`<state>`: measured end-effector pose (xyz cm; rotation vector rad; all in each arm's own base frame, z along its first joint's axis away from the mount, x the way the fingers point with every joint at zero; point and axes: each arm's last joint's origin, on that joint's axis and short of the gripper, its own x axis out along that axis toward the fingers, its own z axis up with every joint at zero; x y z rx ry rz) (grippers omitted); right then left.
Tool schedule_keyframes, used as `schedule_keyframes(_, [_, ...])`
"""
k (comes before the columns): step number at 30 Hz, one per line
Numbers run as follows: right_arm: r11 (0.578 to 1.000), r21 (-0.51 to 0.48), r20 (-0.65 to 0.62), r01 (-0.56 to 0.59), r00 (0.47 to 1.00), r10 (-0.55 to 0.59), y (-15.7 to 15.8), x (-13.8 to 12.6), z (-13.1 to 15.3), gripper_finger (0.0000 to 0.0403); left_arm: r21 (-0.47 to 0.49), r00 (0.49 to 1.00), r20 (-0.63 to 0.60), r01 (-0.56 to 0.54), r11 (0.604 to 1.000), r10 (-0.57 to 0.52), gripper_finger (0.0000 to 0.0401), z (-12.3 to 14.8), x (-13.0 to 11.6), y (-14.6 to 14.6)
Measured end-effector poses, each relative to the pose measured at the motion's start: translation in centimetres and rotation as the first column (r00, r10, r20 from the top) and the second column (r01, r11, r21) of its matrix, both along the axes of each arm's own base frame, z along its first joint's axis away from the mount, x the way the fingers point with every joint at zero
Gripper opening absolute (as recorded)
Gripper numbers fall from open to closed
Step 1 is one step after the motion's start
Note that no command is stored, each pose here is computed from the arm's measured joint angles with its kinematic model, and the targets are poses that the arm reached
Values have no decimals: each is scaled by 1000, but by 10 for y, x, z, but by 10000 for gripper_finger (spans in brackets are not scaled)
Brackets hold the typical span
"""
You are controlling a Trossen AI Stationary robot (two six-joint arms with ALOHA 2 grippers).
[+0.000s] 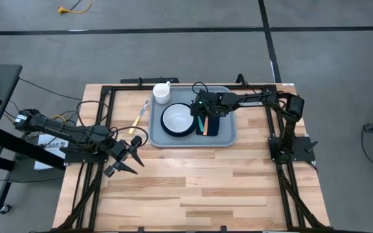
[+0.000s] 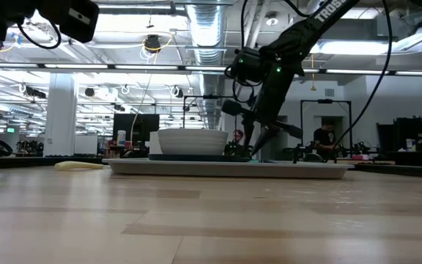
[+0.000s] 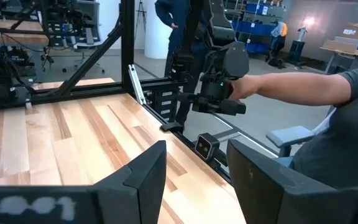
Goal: Set up tray
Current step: Put the yellow knife to the right of the orange fork on the blue napkin on the gray tray
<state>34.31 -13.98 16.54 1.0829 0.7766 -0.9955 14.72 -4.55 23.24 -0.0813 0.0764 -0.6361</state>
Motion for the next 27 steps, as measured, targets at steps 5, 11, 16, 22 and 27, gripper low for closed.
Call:
schedule_keyframes(5, [996,-81,-52,-23,998,19,1,-2,2,71,9,1000,-7,-12,1000,12,157,-1,0,0])
schedule_keyframes(11, [966,-253,-99,-56,995,32,14,-10,34,70,23,1000,7,-16,1000,16,157,-1,0,0])
schedule_keyframes(16, [869,-490,-136,-71,991,4,50,-21,75,70,32,996,-87,-15,999,18,158,-10,2,-1])
schedule_keyframes(22, [689,-721,-104,-76,995,0,112,-25,105,70,19,896,-306,-331,943,321,158,-31,18,4])
schedule_keyframes(27, [621,-780,-51,-71,997,50,159,-27,109,70,177,636,-406,-650,739,657,158,-47,23,15])
